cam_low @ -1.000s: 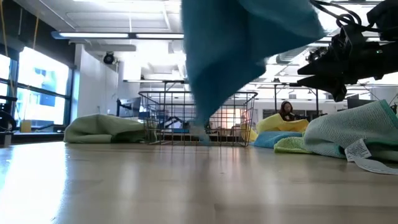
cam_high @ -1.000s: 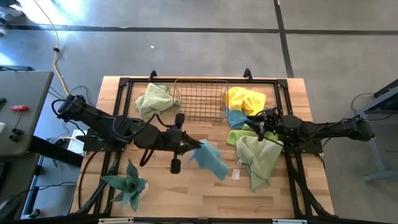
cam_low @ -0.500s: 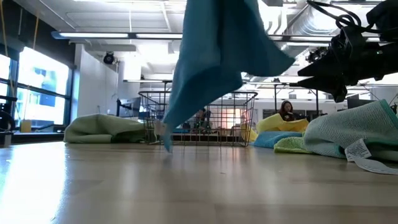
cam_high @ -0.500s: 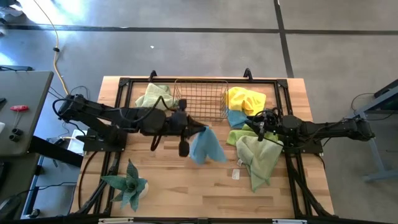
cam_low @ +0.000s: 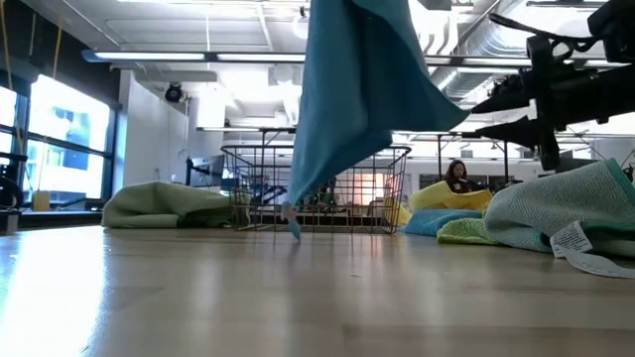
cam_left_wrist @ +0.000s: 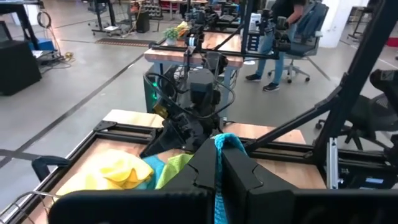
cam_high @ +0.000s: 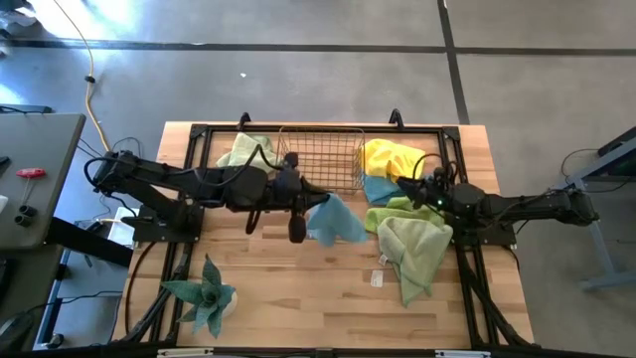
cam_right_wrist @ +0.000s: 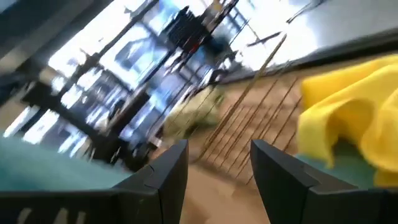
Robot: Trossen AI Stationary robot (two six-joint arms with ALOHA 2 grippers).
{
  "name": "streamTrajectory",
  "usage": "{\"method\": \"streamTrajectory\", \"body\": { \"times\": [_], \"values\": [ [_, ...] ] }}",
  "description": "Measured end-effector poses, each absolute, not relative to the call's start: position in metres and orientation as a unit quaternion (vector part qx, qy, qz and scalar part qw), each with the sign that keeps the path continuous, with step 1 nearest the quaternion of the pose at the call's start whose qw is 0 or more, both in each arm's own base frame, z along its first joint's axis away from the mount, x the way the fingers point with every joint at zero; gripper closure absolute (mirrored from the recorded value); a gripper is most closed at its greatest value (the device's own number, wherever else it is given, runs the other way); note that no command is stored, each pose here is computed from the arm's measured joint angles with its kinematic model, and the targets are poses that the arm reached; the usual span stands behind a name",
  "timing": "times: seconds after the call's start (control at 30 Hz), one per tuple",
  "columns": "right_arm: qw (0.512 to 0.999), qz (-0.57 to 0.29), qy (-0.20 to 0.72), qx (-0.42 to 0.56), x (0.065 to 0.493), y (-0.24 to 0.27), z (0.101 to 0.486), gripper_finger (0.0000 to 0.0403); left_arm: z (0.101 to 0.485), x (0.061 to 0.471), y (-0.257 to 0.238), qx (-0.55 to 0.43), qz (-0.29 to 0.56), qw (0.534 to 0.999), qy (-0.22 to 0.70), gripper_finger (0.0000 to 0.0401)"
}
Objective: Fold microfiber towels
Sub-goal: Fold the left blue towel
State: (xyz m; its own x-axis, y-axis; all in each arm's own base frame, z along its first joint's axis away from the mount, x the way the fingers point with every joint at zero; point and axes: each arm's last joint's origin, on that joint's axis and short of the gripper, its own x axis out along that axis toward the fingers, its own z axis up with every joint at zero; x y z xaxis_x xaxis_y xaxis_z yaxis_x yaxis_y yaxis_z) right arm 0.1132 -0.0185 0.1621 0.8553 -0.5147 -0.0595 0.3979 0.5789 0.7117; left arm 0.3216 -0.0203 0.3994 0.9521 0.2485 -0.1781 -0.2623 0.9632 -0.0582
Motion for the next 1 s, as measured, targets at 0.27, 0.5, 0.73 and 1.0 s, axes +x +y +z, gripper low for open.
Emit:
{"method": "streamTrajectory", "body": {
  "times": [0.27, 0.5, 0.73, 1.0],
  "values": [
    [0.851, -0.202, -0.179, 0.451, 0.113, -0.018, 0.181, 0.0236, 0.396, 0.322, -0.01, -0.103, 0.152, 0.98, 0.08, 0.0401],
    [0.873, -0.125, -0.213, 0.42, 0.115, -0.011, 0.215, 0.0236, 0.385, 0.323, 0.002, -0.159, 0.176, 0.968, 0.086, 0.0401],
    [0.922, -0.116, -0.184, 0.322, 0.135, 0.0, 0.256, 0.0236, 0.379, 0.33, 0.008, -0.169, 0.187, 0.963, 0.09, 0.0401],
    [0.963, -0.111, -0.109, 0.221, 0.171, 0.012, 0.286, 0.0236, 0.373, 0.334, 0.008, -0.188, 0.192, 0.958, 0.096, 0.0401]
  ]
}}
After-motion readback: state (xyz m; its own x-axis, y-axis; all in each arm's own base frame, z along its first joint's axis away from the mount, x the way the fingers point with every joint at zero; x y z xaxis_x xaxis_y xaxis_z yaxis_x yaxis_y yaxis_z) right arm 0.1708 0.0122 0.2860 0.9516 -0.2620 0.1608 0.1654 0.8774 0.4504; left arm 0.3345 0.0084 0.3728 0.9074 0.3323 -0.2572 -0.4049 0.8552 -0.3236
